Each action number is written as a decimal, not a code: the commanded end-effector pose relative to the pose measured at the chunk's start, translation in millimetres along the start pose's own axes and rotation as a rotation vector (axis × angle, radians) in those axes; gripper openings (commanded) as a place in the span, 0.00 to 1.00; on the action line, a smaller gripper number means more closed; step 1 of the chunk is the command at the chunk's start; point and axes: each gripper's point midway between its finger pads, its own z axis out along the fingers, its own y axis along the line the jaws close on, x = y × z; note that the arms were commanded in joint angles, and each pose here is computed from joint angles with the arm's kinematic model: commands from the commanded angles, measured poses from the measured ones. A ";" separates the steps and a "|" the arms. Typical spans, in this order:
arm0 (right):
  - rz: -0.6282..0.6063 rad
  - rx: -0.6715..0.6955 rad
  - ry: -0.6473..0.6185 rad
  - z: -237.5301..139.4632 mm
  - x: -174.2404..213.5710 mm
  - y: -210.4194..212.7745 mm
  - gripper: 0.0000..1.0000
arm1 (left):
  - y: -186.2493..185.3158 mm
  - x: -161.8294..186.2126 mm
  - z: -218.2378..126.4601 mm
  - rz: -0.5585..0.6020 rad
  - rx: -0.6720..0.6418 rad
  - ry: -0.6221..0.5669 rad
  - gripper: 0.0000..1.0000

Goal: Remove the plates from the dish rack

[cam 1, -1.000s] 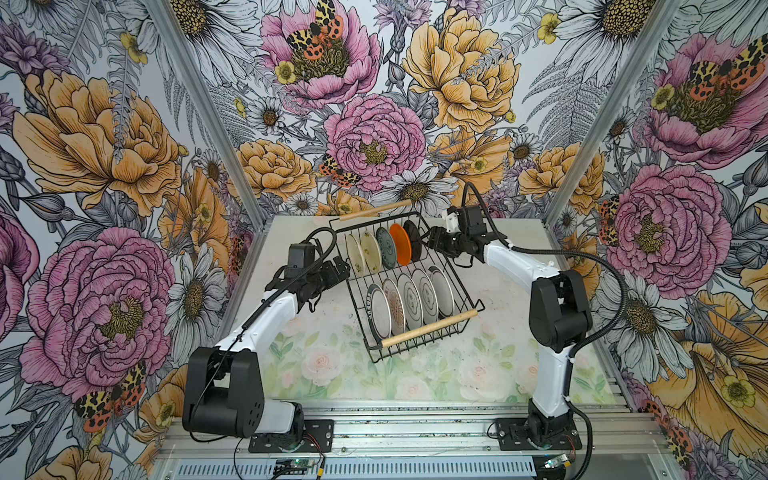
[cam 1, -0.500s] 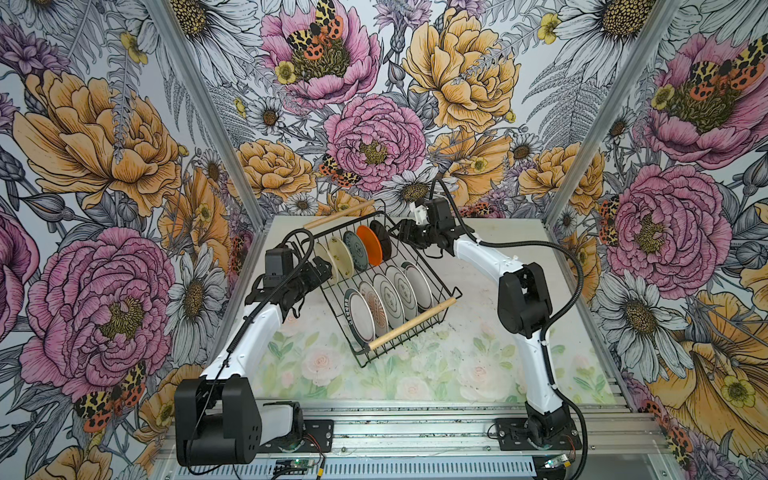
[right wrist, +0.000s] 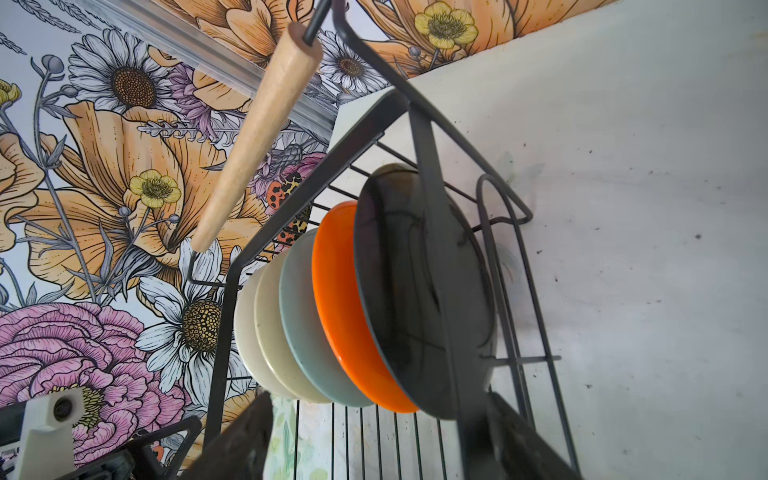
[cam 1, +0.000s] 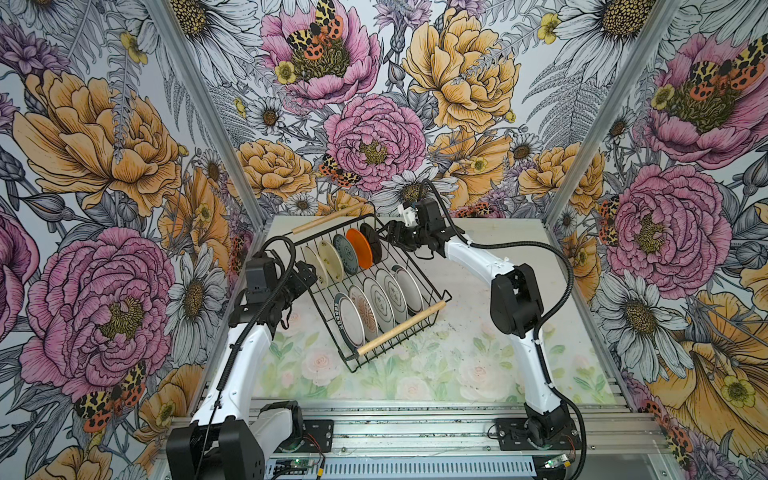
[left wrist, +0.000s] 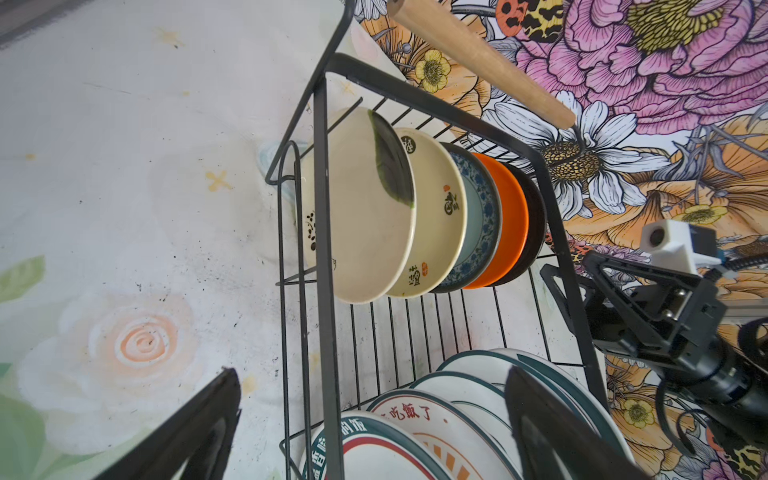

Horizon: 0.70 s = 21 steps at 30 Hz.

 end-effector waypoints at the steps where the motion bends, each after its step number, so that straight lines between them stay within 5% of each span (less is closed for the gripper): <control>1: -0.040 0.055 -0.069 -29.8 -19.7 -3.6 0.82 | 0.3 -2.5 -1.2 -0.021 -0.010 0.001 0.99; 12: -0.114 0.301 -0.242 -125.0 -42.3 -44.8 0.86 | 0.6 -4.8 -9.5 0.010 -0.054 -0.005 0.99; 21: -0.066 0.463 -0.264 -197.2 24.1 -70.8 0.86 | -10.9 -2.4 -7.4 0.087 -0.085 0.009 0.99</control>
